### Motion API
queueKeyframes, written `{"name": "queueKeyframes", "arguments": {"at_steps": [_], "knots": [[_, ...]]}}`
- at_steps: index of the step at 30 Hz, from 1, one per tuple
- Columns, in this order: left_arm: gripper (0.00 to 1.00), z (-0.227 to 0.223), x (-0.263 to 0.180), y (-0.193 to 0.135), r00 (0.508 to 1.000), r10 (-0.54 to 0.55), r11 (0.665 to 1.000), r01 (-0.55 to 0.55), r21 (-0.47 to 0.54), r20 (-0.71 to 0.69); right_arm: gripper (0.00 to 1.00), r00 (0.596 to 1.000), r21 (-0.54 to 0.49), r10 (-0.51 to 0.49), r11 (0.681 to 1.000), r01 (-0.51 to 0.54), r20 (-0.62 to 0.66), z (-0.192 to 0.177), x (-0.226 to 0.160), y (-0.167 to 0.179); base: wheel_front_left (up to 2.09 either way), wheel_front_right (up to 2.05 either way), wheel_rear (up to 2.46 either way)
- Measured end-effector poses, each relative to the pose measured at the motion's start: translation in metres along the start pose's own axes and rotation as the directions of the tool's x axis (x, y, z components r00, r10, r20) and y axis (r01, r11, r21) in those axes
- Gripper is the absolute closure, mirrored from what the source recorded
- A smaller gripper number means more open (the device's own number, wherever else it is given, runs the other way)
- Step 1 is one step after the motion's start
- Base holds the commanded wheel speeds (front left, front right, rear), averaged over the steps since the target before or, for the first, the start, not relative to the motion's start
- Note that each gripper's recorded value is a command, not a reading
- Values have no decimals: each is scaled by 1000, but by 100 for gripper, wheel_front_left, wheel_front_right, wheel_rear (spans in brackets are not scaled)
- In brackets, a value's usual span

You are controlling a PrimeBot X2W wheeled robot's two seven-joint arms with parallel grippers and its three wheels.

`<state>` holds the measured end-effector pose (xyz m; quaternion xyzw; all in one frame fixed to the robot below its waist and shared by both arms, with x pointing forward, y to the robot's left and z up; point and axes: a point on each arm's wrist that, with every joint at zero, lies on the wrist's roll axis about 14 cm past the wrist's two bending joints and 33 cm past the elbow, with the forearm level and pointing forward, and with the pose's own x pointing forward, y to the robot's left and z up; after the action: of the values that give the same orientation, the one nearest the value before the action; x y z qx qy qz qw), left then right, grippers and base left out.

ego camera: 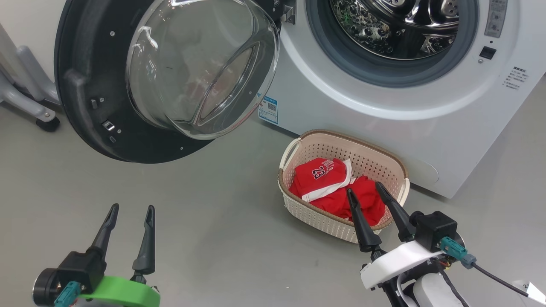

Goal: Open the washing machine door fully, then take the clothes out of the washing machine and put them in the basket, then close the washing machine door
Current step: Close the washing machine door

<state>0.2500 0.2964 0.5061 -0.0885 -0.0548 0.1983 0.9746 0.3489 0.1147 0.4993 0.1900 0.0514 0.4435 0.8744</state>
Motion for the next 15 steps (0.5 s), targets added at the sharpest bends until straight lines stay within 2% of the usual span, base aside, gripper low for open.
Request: {"name": "queueKeyframes", "arguments": {"at_steps": [15], "knots": [[0, 1, 0, -1, 1000, -1, 1000, 1, 2, 2, 0, 1000, 5, -8, 1000, 8, -2, -1, 0, -3, 0, 0, 0]]}}
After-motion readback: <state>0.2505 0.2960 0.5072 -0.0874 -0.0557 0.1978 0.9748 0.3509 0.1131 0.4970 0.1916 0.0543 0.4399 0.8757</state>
